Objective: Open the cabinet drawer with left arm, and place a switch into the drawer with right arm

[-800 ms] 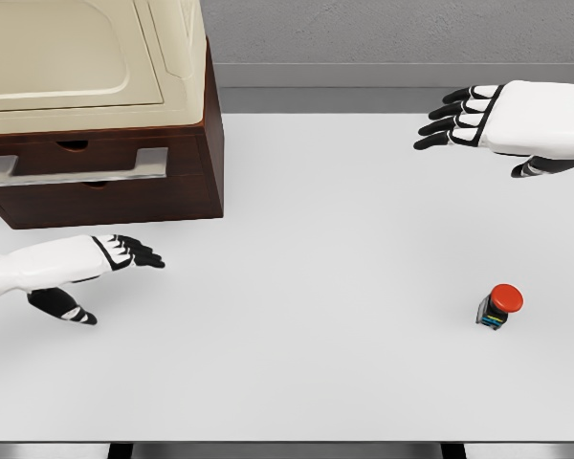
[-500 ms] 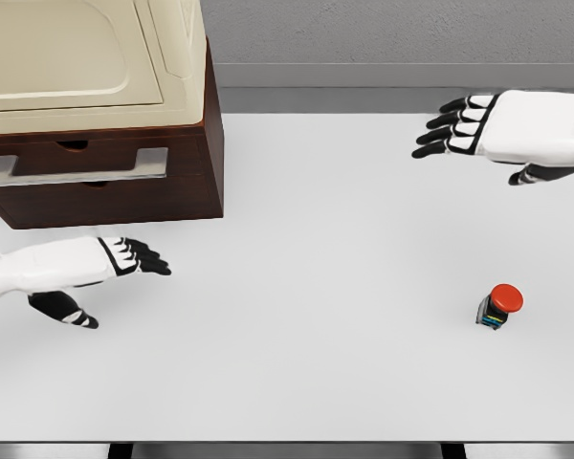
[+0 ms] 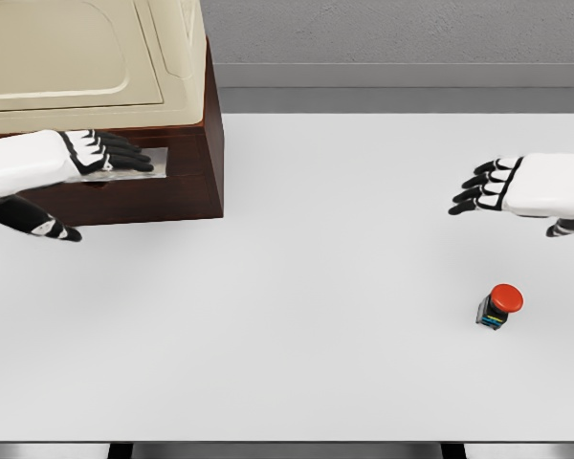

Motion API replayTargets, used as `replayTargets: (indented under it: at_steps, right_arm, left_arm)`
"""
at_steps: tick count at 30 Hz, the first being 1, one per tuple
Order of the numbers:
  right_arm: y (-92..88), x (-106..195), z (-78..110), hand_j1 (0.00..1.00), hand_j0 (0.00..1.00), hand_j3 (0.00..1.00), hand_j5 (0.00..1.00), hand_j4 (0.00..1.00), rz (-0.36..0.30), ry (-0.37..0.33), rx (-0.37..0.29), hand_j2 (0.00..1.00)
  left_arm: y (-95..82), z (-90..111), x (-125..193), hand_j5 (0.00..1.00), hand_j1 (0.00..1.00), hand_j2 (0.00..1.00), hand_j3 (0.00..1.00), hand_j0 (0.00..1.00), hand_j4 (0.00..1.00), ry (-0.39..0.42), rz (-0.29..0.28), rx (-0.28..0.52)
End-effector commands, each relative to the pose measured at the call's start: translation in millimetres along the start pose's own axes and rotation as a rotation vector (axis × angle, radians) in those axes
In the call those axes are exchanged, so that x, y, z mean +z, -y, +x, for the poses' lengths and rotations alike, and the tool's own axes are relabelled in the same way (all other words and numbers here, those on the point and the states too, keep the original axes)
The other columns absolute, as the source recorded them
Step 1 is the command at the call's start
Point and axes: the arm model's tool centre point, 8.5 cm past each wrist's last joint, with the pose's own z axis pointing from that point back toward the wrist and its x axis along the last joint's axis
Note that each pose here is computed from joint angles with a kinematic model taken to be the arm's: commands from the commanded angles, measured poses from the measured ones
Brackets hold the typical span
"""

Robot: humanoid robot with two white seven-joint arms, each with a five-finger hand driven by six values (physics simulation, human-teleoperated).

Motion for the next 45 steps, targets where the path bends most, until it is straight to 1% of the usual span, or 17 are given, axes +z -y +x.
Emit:
replayTargets:
  at_steps: [1, 3, 9, 10, 11, 12, 17, 18, 19, 20, 22, 25, 30, 32, 36, 41, 45]
  right_arm:
    - [-1.4, 2, -1.1, 1.0, 1.0, 1.0, 1.0, 1.0, 0.01, -0.011, 0.005, 1.0]
    - [-1.6, 3, -2.2, 1.0, 1.0, 1.0, 1.0, 1.0, 0.011, -0.015, 0.003, 1.0]
    - [9.2, 14, -9.9, 1.0, 1.0, 1.0, 1.0, 1.0, -0.016, -0.053, 0.019, 1.0]
    - [14.1, 21, -12.4, 1.0, 1.0, 1.0, 1.0, 1.0, -0.031, -0.073, 0.027, 1.0]
    - [10.5, 22, -12.3, 1.0, 1.0, 1.0, 1.0, 1.0, -0.025, -0.074, 0.019, 1.0]
    - [9.5, 21, -12.1, 1.0, 1.0, 1.0, 1.0, 1.0, -0.023, -0.072, 0.017, 1.0]
    - [-15.6, 1, 0.9, 1.0, 1.0, 1.0, 1.0, 1.0, 0.043, -0.006, -0.021, 1.0]
    - [-15.4, 1, 1.2, 1.0, 1.0, 1.0, 1.0, 1.0, 0.044, -0.006, -0.02, 1.0]
    - [-15.2, 1, 1.6, 1.0, 1.0, 1.0, 1.0, 1.0, 0.043, -0.004, -0.019, 1.0]
    - [-18.0, -1, 2.8, 1.0, 1.0, 1.0, 1.0, 1.0, 0.05, 0.002, -0.024, 1.0]
    - [-24.0, -5, 5.5, 1.0, 1.0, 1.0, 1.0, 1.0, 0.068, 0.017, -0.033, 1.0]
    - [-33.0, -10, 9.9, 1.0, 1.0, 1.0, 1.0, 1.0, 0.094, 0.038, -0.046, 1.0]
    - [-44.8, -18, 16.1, 1.0, 1.0, 1.0, 1.0, 1.0, 0.133, 0.069, -0.062, 1.0]
    - [-48.6, -20, 17.9, 1.0, 1.0, 1.0, 1.0, 1.0, 0.142, 0.077, -0.068, 1.0]
    - [-55.6, -13, 17.1, 1.0, 1.0, 1.0, 1.0, 1.0, 0.168, 0.065, -0.079, 1.0]
    - [-59.8, -16, 20.0, 1.0, 1.0, 1.0, 1.0, 1.0, 0.178, 0.077, -0.085, 1.0]
    - [-65.2, -22, 24.5, 1.0, 1.0, 1.0, 1.0, 1.0, 0.19, 0.099, -0.095, 1.0]
  left_arm:
    - [25.7, -6, 4, 1.0, 1.0, 1.0, 1.0, 1.0, 1.0, -0.018, -0.053, 0.081]
    - [31.2, -7, 2, 1.0, 1.0, 1.0, 1.0, 1.0, 1.0, -0.019, -0.074, 0.086]
    - [27.6, -4, 15, 1.0, 1.0, 1.0, 1.0, 1.0, 1.0, -0.048, -0.129, 0.045]
    - [27.9, -3, 16, 1.0, 1.0, 1.0, 1.0, 1.0, 1.0, -0.038, -0.118, 0.089]
    - [35.1, -2, 20, 1.0, 1.0, 1.0, 1.0, 1.0, 1.0, -0.02, -0.082, 0.22]
    - [39.1, -3, 26, 1.0, 1.0, 1.0, 1.0, 1.0, 1.0, -0.026, -0.068, 0.288]
    - [28.7, -2, 26, 1.0, 1.0, 1.0, 1.0, 1.0, 1.0, -0.01, -0.023, 0.321]
    - [25.9, -1, 26, 1.0, 1.0, 1.0, 1.0, 1.0, 1.0, -0.007, -0.015, 0.324]
    - [25.3, -2, 26, 1.0, 1.0, 1.0, 1.0, 1.0, 1.0, -0.014, -0.045, 0.321]
    - [23.9, -7, 26, 1.0, 1.0, 1.0, 1.0, 1.0, 1.0, -0.079, -0.087, 0.34]
    - [19.8, -11, 24, 1.0, 1.0, 1.0, 1.0, 1.0, 1.0, -0.114, -0.091, 0.351]
    - [24.8, -11, 20, 1.0, 1.0, 1.0, 1.0, 1.0, 1.0, -0.105, -0.08, 0.394]
    - [28.0, -21, 21, 1.0, 1.0, 1.0, 1.0, 1.0, 1.0, -0.196, -0.082, 0.448]
    - [26.5, -27, 23, 1.0, 1.0, 1.0, 1.0, 1.0, 1.0, -0.25, -0.017, 0.456]
    - [29.1, -33, 24, 1.0, 1.0, 1.0, 1.0, 1.0, 1.0, -0.308, -0.028, 0.472]
    - [34.1, -34, 25, 1.0, 1.0, 1.0, 1.0, 1.0, 1.0, -0.318, -0.044, 0.476]
    - [46.9, -36, 26, 1.0, 1.0, 1.0, 1.0, 1.0, 1.0, -0.333, -0.074, 0.49]
